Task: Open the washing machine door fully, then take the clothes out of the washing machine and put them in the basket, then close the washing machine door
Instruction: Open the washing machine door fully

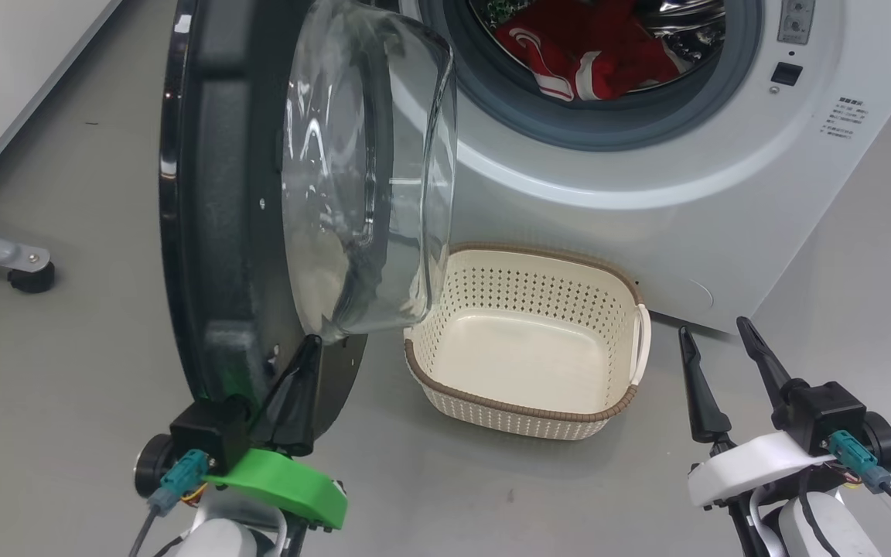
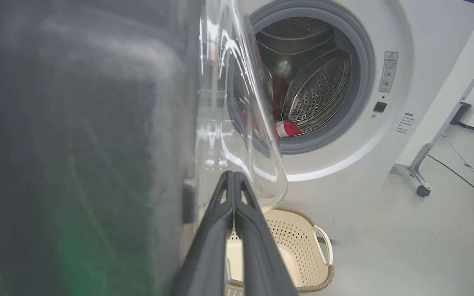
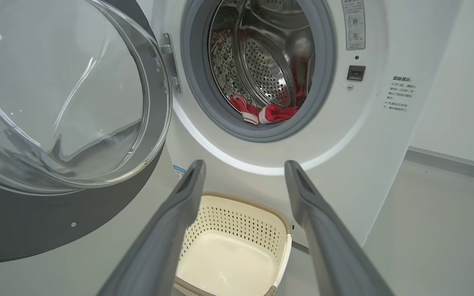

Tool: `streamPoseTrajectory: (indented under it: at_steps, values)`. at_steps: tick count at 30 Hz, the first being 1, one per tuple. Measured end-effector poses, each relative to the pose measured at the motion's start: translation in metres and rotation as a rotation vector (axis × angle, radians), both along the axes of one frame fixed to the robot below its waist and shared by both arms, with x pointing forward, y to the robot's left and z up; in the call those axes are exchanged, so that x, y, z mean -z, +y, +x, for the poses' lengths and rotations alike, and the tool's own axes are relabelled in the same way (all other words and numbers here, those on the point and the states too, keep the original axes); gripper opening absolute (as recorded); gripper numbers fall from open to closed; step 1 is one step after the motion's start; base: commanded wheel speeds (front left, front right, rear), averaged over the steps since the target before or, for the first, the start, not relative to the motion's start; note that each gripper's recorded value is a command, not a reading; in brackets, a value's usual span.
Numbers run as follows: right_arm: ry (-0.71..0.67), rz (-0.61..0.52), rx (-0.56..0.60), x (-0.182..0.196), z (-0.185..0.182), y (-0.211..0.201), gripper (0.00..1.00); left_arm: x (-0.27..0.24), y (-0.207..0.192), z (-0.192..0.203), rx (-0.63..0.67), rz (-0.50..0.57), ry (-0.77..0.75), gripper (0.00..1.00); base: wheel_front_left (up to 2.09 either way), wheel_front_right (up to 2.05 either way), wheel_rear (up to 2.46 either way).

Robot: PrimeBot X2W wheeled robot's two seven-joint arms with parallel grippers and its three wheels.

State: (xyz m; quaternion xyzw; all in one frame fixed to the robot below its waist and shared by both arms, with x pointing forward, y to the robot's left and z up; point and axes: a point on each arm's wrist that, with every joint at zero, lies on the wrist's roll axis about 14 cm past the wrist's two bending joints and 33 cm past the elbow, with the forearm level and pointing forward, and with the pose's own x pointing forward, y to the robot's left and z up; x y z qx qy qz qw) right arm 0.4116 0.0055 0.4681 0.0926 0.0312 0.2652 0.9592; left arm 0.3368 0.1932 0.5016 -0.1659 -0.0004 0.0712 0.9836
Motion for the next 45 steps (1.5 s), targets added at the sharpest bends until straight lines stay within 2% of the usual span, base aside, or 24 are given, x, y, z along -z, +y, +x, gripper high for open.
streamPoseTrajectory:
  at_steps: [16,23,37,45]
  values:
    - [-0.024,0.029,-0.013,-0.006,0.013,0.004,1.00,0.016,0.066,-0.011,-0.199,0.016,0.043,0.00,0.00,0.00,0.00]
    - [-0.015,-0.008,-0.012,0.007,0.021,-0.004,1.00,0.019,0.088,-0.003,-0.255,0.036,0.053,0.00,0.00,0.00,0.00]
    - [-0.009,-0.028,-0.010,0.026,0.041,-0.010,1.00,0.021,0.165,-0.002,-0.490,0.015,0.055,0.00,0.00,0.00,0.00]
    - [0.010,-0.037,0.001,0.040,0.051,-0.016,1.00,0.028,0.193,-0.002,-0.580,0.007,0.075,0.00,0.00,0.00,0.00]
